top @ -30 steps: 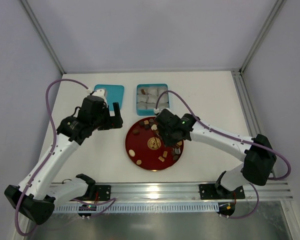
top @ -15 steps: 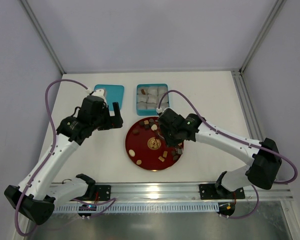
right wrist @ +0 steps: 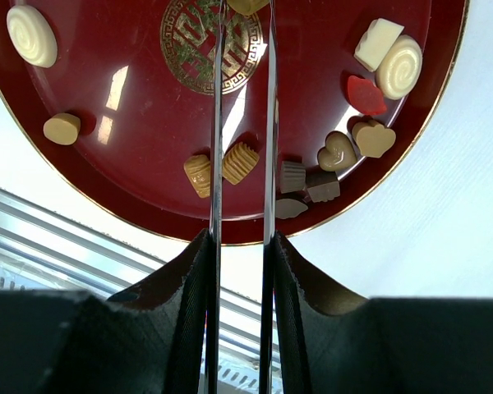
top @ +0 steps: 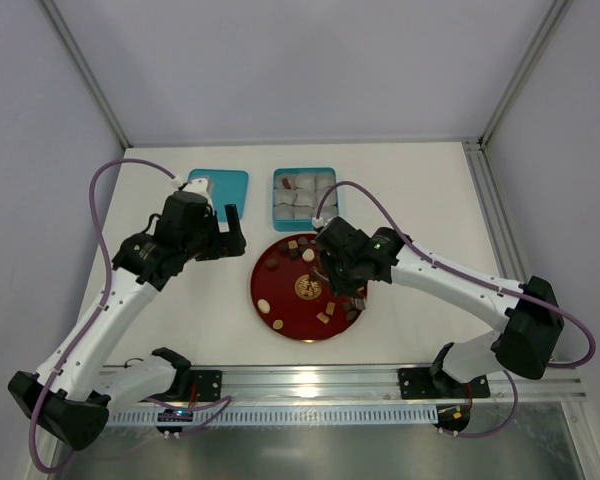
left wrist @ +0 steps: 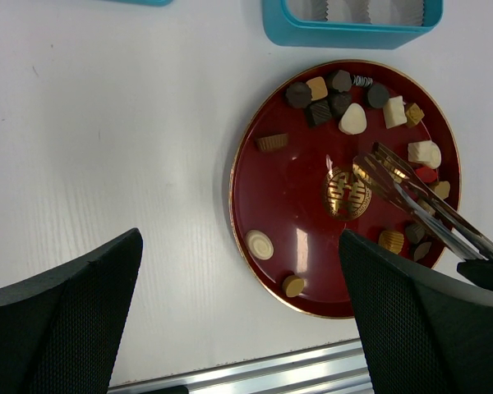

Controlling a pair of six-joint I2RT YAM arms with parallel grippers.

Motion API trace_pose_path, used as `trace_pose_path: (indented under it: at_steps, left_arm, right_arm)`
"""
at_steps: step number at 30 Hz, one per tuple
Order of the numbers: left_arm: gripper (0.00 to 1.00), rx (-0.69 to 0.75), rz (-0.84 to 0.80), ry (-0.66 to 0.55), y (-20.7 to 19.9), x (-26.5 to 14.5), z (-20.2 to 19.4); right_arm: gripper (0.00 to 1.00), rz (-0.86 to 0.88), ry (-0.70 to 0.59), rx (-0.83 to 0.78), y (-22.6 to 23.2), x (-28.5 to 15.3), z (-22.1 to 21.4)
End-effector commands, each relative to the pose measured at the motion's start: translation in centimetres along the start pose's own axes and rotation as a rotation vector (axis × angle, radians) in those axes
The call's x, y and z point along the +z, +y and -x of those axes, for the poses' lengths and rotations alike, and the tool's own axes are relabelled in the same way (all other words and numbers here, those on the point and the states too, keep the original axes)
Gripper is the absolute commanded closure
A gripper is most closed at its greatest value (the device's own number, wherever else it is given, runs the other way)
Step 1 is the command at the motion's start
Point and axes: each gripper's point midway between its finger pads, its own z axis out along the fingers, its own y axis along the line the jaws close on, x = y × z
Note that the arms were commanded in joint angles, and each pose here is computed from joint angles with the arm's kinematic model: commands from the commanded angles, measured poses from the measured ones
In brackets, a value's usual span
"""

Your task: Pack the chocolate

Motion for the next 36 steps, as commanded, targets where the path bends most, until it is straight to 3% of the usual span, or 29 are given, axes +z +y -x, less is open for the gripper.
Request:
trace_pose_path:
  at_steps: [1, 36]
  left_arm:
    - [0.0, -0.011, -0.006, -0.038, -0.1, -0.4, 0.9]
    - [0.0, -0.004, 0.005, -0.045, 0.2, -0.7, 1.0]
  right_arm:
    - [0.66, 0.033, -0.022, 0.004, 0.8, -0.3, 0.5]
    - [0.6, 0.022, 0.004, -0.02, 0.9, 0.8, 0.5]
